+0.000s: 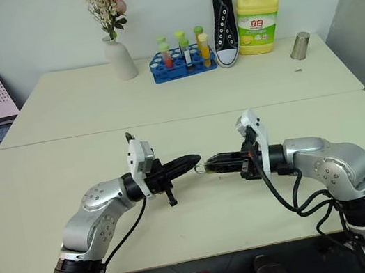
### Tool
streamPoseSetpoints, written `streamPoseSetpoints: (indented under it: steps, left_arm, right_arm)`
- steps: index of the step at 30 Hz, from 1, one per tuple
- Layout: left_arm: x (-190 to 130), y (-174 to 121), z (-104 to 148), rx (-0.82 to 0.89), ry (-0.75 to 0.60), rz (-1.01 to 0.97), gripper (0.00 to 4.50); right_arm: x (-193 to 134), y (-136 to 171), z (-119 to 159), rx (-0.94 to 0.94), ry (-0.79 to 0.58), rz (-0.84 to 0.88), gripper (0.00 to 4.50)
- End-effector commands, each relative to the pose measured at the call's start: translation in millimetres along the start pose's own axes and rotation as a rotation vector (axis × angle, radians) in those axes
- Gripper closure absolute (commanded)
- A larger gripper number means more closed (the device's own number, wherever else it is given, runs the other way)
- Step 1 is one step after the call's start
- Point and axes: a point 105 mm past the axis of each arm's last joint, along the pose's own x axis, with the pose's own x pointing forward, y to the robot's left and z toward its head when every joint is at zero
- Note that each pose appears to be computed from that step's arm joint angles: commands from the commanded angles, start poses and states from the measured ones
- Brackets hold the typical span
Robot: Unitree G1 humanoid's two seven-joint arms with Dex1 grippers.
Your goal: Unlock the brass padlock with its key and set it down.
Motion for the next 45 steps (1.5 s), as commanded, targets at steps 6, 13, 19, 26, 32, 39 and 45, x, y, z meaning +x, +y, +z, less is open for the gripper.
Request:
streamPoseSetpoints:
  steps: [6, 13, 19, 26, 32, 39, 45]
  left_arm:
    - [3, -13, -1, -0.021, 0.015, -0.067, 4.5]
    - [-1, -19, 2, -0.056, 0.011, -0.086, 4.5]
    - [-3, -26, 9, -0.082, 0.001, -0.113, 4.5]
    - [-7, -31, 17, -0.107, -0.003, -0.137, 4.5]
    - [-8, -31, 27, -0.162, -0.034, -0.136, 4.5]
    - [-8, -30, 35, -0.205, -0.057, -0.129, 4.5]
    - [-8, -31, 37, -0.212, -0.055, -0.131, 4.5]
  right_arm:
    - [-2, 4, 16, -0.044, -0.055, 0.008, 4.39]
    - [-2, 4, 16, -0.046, -0.055, 0.008, 4.39]
    - [-2, 2, 15, -0.045, -0.051, 0.003, 4.39]
    - [-2, 1, 13, -0.047, -0.045, -0.003, 4.39]
    - [-2, 0, 11, -0.048, -0.041, -0.003, 4.4]
    - [-2, 1, 10, -0.048, -0.038, 0.0, 4.4]
    - [-2, 1, 9, -0.048, -0.036, 0.0, 4.4]
